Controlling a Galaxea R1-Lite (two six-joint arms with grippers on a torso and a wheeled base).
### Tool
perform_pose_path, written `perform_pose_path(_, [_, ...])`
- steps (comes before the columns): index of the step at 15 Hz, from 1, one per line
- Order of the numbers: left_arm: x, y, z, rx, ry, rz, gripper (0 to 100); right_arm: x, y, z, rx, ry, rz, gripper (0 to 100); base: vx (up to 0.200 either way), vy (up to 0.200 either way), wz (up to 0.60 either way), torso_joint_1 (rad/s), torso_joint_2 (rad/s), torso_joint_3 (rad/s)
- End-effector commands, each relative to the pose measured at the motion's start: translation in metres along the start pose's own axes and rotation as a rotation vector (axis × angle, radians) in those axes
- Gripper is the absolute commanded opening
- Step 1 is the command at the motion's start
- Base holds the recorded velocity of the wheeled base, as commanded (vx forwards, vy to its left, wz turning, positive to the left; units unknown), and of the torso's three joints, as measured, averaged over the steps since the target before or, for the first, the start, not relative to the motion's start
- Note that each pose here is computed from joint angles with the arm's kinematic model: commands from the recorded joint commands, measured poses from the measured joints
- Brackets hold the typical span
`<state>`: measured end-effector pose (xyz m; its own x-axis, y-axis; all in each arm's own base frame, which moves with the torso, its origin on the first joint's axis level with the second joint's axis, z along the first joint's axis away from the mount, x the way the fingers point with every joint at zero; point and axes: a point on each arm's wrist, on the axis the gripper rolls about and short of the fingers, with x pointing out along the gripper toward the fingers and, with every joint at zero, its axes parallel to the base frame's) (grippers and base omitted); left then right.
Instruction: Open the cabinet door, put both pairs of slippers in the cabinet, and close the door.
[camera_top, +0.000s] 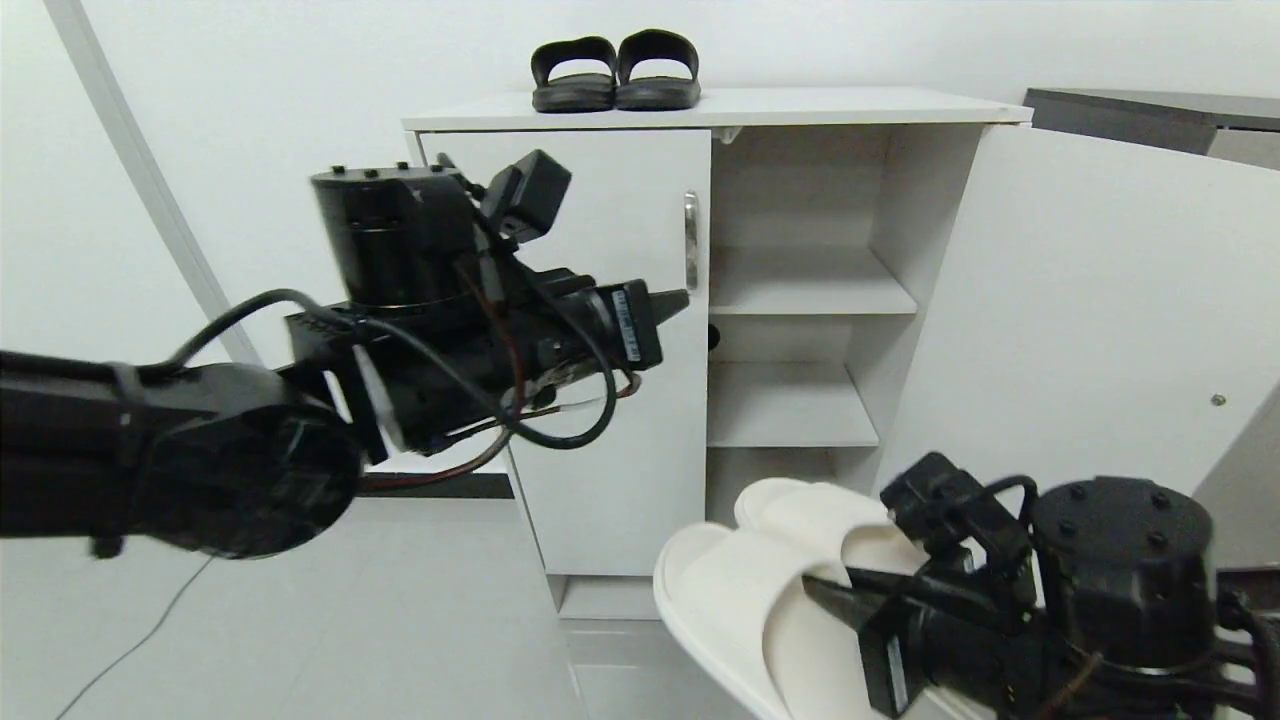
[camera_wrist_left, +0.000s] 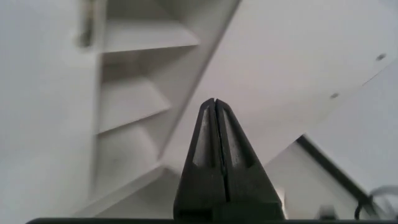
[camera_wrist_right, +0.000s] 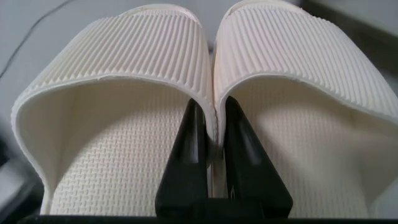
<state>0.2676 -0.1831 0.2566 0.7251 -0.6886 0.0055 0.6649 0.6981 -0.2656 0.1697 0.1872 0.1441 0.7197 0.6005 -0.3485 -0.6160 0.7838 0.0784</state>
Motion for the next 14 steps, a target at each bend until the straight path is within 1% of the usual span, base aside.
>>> perform_pose_path(1, [-0.117,0.003,0.009,0.085,-0.064,0.211,0,0.040,-0.017,0.006,0.070,0.003,-0.158,0,0.000,0.000,0.00,0.000,0.00,0.000])
perform_pose_path(2, [-0.149,-0.001,0.000,0.079,-0.029,0.320,0,0.049,-0.025,0.009,0.079,-0.009,-0.238,0,0.000,0.000,0.00,0.000,0.00,0.000])
perform_pose_path(3, [-0.182,-0.005,-0.008,0.082,-0.010,0.448,0,0.057,-0.033,0.011,0.088,-0.021,-0.312,0,0.000,0.000,0.00,0.000,0.00,0.000])
perform_pose_path(4, [-0.209,-0.005,-0.015,0.102,-0.010,0.579,0,0.060,-0.039,0.013,0.094,-0.030,-0.358,0,0.000,0.000,0.00,0.000,0.00,0.000])
perform_pose_path(5, [-0.237,0.000,-0.024,0.134,-0.002,0.719,0,0.060,-0.042,0.014,0.097,-0.034,-0.372,0,0.000,0.000,0.00,0.000,0.00,0.000])
perform_pose_path(6, [-0.255,0.003,-0.039,0.149,0.019,0.809,0,0.060,-0.043,0.015,0.099,-0.036,-0.378,0,0.000,0.000,0.00,0.000,0.00,0.000])
perform_pose_path(7, [-0.270,0.002,-0.054,0.149,0.008,0.857,0,0.060,-0.043,0.015,0.097,-0.035,-0.376,0,0.000,0.000,0.00,0.000,0.00,0.000])
perform_pose_path(8, [-0.286,-0.003,-0.068,0.166,-0.023,0.884,0,0.059,-0.042,0.015,0.095,-0.035,-0.378,0,0.000,0.000,0.00,0.000,0.00,0.000])
perform_pose_path(9, [-0.302,-0.007,-0.083,0.203,-0.055,0.966,0,0.060,-0.043,0.013,0.092,-0.031,-0.379,0,0.000,0.000,0.00,0.000,0.00,0.000])
perform_pose_path(10, [-0.312,-0.009,-0.096,0.204,-0.077,1.064,0,0.060,-0.043,0.012,0.092,-0.026,-0.379,0,0.000,0.000,0.00,0.000,0.00,0.000])
perform_pose_path(11, [-0.320,-0.010,-0.110,0.206,-0.094,1.086,0,0.059,-0.041,0.010,0.087,-0.018,-0.376,0,0.000,0.000,0.00,0.000,0.00,0.000])
perform_pose_path(13, [-0.328,-0.007,-0.147,0.203,-0.079,1.064,0,0.059,-0.036,0.008,0.080,-0.013,-0.359,0,0.000,0.000,0.00,0.000,0.00,0.000])
perform_pose_path(14, [-0.332,-0.006,-0.162,0.204,-0.087,1.055,0,0.059,-0.034,0.007,0.077,-0.011,-0.355,0,0.000,0.000,0.00,0.000,0.00,0.000])
